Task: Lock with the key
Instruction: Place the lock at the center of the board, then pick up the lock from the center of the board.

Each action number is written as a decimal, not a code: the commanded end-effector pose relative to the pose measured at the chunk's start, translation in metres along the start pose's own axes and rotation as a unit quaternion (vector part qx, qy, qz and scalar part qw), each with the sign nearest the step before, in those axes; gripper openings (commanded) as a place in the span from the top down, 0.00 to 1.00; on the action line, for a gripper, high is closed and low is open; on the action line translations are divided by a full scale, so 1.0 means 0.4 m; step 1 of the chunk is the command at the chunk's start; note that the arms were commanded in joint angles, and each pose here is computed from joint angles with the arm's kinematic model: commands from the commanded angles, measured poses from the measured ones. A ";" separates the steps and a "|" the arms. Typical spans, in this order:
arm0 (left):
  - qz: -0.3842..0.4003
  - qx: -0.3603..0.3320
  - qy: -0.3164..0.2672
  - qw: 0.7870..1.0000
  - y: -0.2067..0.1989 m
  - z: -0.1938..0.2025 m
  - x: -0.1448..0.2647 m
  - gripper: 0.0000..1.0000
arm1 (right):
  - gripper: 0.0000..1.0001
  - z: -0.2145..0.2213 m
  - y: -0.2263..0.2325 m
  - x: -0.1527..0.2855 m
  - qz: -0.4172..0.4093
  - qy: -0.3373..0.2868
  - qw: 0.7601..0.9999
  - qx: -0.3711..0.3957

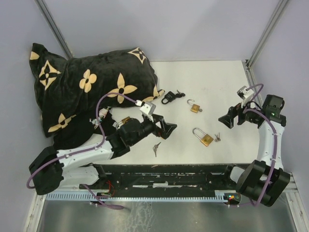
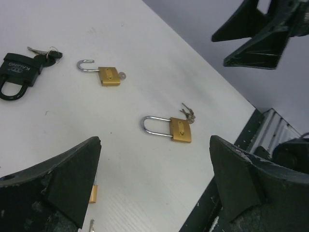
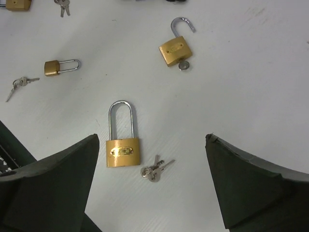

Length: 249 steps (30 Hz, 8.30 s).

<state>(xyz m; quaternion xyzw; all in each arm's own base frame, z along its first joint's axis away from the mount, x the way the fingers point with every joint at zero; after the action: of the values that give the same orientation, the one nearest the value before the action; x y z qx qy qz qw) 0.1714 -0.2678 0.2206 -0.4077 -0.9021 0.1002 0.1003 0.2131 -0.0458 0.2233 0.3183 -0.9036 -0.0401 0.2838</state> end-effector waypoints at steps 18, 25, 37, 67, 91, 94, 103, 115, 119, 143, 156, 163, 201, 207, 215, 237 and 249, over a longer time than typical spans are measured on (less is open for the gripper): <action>-0.067 0.055 -0.069 0.994 0.070 0.027 0.217 0.01 | 0.04 -0.040 -0.041 -0.142 -0.114 0.094 0.980 0.132; -0.086 0.056 -0.061 0.993 0.082 0.040 0.207 0.01 | 0.04 -0.100 -0.076 -0.201 -0.053 0.131 0.977 0.157; -0.089 0.100 -0.060 0.989 0.090 0.081 0.218 0.01 | 0.05 -0.161 -0.089 -0.407 -0.013 0.242 0.965 0.105; -0.095 0.183 -0.104 0.973 0.101 0.103 0.275 0.01 | 0.31 -0.081 -0.127 -0.647 -0.018 0.383 0.921 0.070; -0.092 0.188 -0.098 0.973 0.099 0.111 0.268 0.01 | 0.78 -0.050 -0.040 -0.611 0.006 0.346 0.927 0.144; -0.092 0.189 -0.097 0.973 0.099 0.113 0.265 0.01 | 0.86 -0.063 -0.020 -0.593 0.005 0.324 0.933 0.154; -0.091 0.190 -0.089 0.973 0.099 0.123 0.257 0.01 | 0.98 -0.065 0.036 -0.551 0.001 0.288 0.938 0.192; -0.088 0.196 -0.081 0.973 0.096 0.131 0.244 0.02 | 0.98 -0.040 0.120 -0.524 0.004 0.266 0.929 0.259; -0.088 0.197 -0.079 0.973 0.096 0.134 0.245 0.02 | 0.98 -0.036 0.123 -0.529 0.000 0.269 0.929 0.255; 0.055 -0.032 -0.066 0.996 0.134 0.098 0.018 0.01 | 0.97 -0.021 0.150 -0.522 -0.056 0.263 0.927 0.263; 0.138 0.185 -0.040 0.972 0.236 0.126 -0.124 0.12 | 0.97 -0.017 0.159 -0.518 -0.079 0.258 0.924 0.271; 0.140 0.245 -0.007 0.959 0.268 0.168 -0.230 0.19 | 0.97 -0.014 0.161 -0.517 -0.081 0.259 0.924 0.270; 0.234 0.303 0.013 0.924 0.251 0.167 -0.349 0.97 | 0.65 -0.105 0.172 -0.438 -0.082 0.197 0.946 0.245; 0.250 0.293 -0.022 0.923 0.217 0.075 -0.313 0.97 | 0.44 -0.153 0.187 -0.335 -0.159 0.108 0.962 0.195; 0.249 0.277 -0.051 0.927 0.151 -0.014 -0.222 0.97 | 0.26 -0.181 0.253 -0.242 -0.233 -0.003 0.951 0.204; 0.198 0.238 -0.110 0.944 0.052 -0.144 -0.018 0.97 | 0.01 -0.191 0.300 -0.168 -0.309 -0.060 0.936 0.160; 0.228 0.266 -0.149 0.925 -0.016 -0.186 0.013 0.97 | 0.01 -0.197 0.349 -0.142 -0.381 -0.077 0.906 0.166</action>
<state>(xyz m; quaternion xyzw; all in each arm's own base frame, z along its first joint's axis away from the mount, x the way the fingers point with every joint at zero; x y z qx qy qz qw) 0.1919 -0.2632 0.2524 -0.5253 -0.7508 0.3800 0.1262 0.2265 0.1015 0.2827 0.6381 -0.7531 -0.0250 0.1579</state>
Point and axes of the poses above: each gripper's point midway between its finger pads, its own x axis back along the fingers, its own y axis along the line the jaws close on, z = x × y, the point moved 9 cm from there along x, back along the fingers, and after that the axes turned 7 degrees about -x, right-handed, at the moved point
